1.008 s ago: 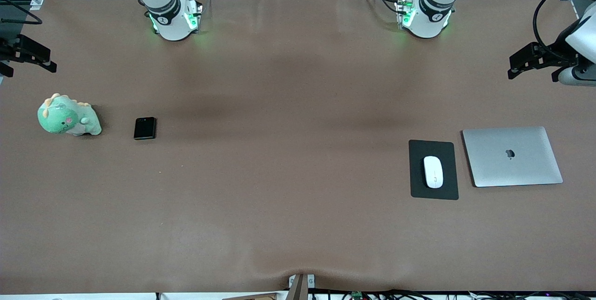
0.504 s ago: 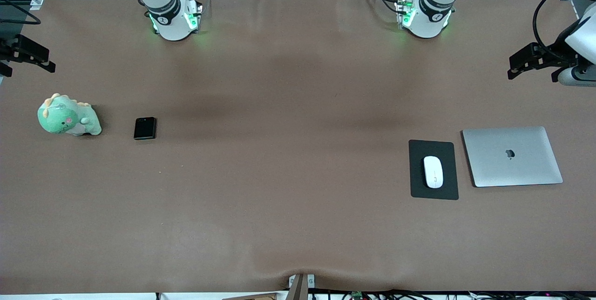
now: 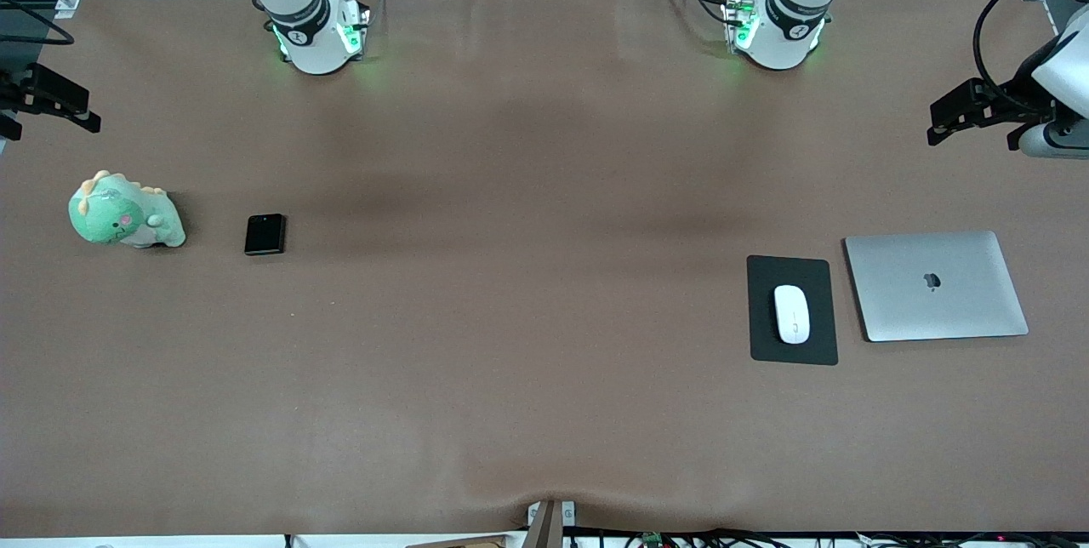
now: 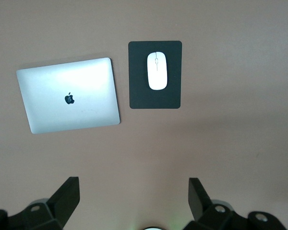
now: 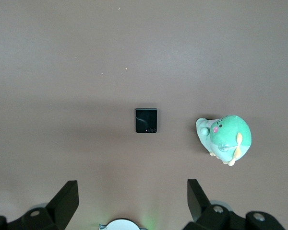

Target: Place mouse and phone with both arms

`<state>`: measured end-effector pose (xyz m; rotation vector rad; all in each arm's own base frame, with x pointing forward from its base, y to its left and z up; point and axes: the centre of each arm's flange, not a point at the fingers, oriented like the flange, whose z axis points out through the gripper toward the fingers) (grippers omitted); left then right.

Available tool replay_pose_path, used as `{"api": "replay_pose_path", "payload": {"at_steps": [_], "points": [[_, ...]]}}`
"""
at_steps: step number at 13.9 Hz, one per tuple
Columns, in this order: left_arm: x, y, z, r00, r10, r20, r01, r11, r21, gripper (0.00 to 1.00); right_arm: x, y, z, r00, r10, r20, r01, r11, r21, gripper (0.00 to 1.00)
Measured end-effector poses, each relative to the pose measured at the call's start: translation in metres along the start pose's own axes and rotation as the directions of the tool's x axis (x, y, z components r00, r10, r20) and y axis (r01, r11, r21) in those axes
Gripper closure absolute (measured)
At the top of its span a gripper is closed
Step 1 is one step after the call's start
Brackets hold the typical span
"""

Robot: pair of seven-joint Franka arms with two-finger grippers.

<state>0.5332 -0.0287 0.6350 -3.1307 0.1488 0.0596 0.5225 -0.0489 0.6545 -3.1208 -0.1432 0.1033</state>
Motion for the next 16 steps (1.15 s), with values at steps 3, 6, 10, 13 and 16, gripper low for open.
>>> {"api": "replay_pose_path", "payload": {"at_steps": [3,6,10,13,16], "points": [[0.0000,0.0000,0.0002,1.000,0.000,0.000,0.000,1.000,0.000,0.00,0.0000,-0.0001,0.0000,1.000,0.000,0.000,0.000,1.000,0.000,0.00],[0.0001,0.0000,0.0005,1.000,0.000,0.001,0.000,1.000,0.000,0.00,0.0002,-0.0006,-0.0001,1.000,-0.001,-0.001,0.001,1.000,0.000,0.00],[0.0001,-0.0001,0.0008,1.000,0.000,0.002,0.000,1.000,0.000,0.00,0.0008,-0.0021,-0.0003,1.000,-0.004,-0.004,0.004,1.000,0.000,0.00],[0.0002,-0.0004,0.0013,1.000,-0.001,0.003,0.001,1.000,0.000,0.00,0.0009,-0.0022,-0.0005,1.000,-0.004,-0.005,0.004,1.000,0.000,0.00],[0.0002,-0.0004,0.0016,1.000,-0.001,0.003,0.001,1.000,0.000,0.00,0.0014,-0.0024,-0.0008,1.000,-0.005,-0.009,0.005,1.000,-0.001,0.00]]}}
